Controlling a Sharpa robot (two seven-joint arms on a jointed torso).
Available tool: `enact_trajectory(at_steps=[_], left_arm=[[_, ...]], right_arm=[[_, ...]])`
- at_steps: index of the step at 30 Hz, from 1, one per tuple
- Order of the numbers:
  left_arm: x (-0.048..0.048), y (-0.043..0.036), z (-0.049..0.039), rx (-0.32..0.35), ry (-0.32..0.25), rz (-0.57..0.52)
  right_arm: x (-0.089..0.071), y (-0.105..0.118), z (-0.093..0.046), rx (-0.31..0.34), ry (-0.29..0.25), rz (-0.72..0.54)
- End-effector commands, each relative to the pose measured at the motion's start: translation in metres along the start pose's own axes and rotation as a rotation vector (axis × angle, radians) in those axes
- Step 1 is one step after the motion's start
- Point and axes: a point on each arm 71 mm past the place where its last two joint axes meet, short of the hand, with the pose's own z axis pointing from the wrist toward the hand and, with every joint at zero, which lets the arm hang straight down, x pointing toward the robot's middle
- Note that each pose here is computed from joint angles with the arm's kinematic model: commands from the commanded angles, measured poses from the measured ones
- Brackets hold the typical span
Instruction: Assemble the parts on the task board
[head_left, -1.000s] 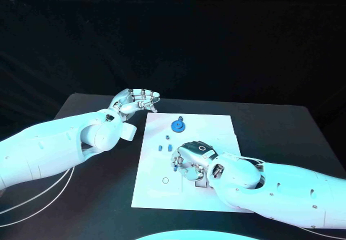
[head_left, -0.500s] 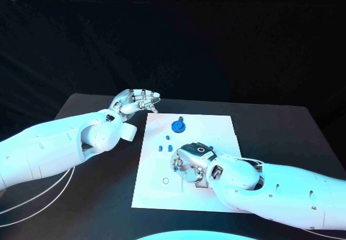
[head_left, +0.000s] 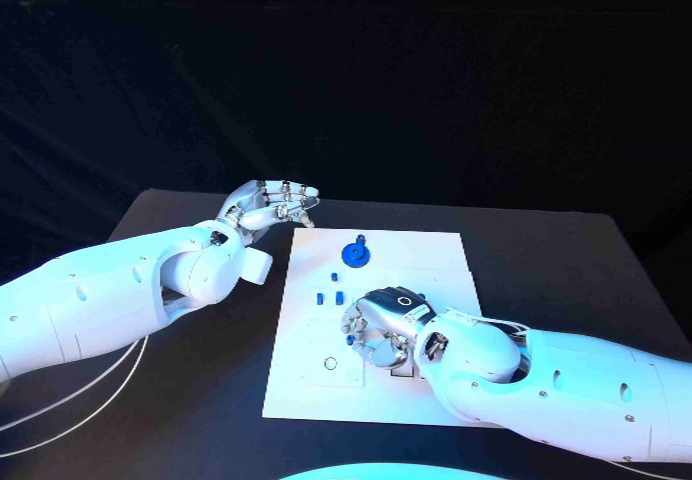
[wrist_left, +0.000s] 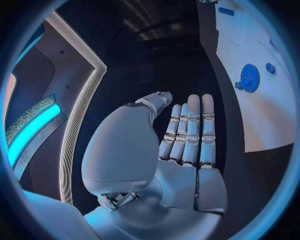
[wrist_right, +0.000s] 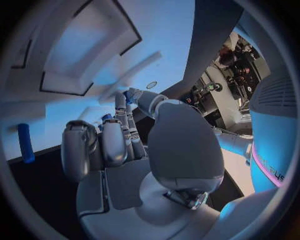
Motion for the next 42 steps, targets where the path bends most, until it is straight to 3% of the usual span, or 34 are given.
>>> enact_trajectory(at_steps=[1, 6, 13, 22, 34, 42], left_arm=[[0.0023, -0.0009, 0.0005, 0.006, 0.017, -0.005], [0.0024, -0.0007, 0.0006, 0.006, 0.019, -0.006], [0.0018, -0.0004, 0.0006, 0.005, 0.018, -0.006], [0.0021, -0.0001, 0.0010, 0.006, 0.021, -0.006], [0.0028, 0.0004, 0.0018, 0.005, 0.025, -0.008], [0.0027, 0.0007, 0.0020, 0.003, 0.022, -0.006]], right_arm=[[-0.003, -0.003, -0.003, 0.018, -0.043, 0.022], [-0.010, -0.006, -0.010, 0.022, -0.068, 0.035], [-0.035, -0.028, -0.024, 0.064, -0.086, 0.061], [-0.068, -0.064, -0.039, 0.143, -0.039, 0.061], [-0.070, -0.097, -0.045, 0.222, 0.066, -0.001], [-0.066, -0.102, -0.044, 0.239, 0.074, -0.018]])
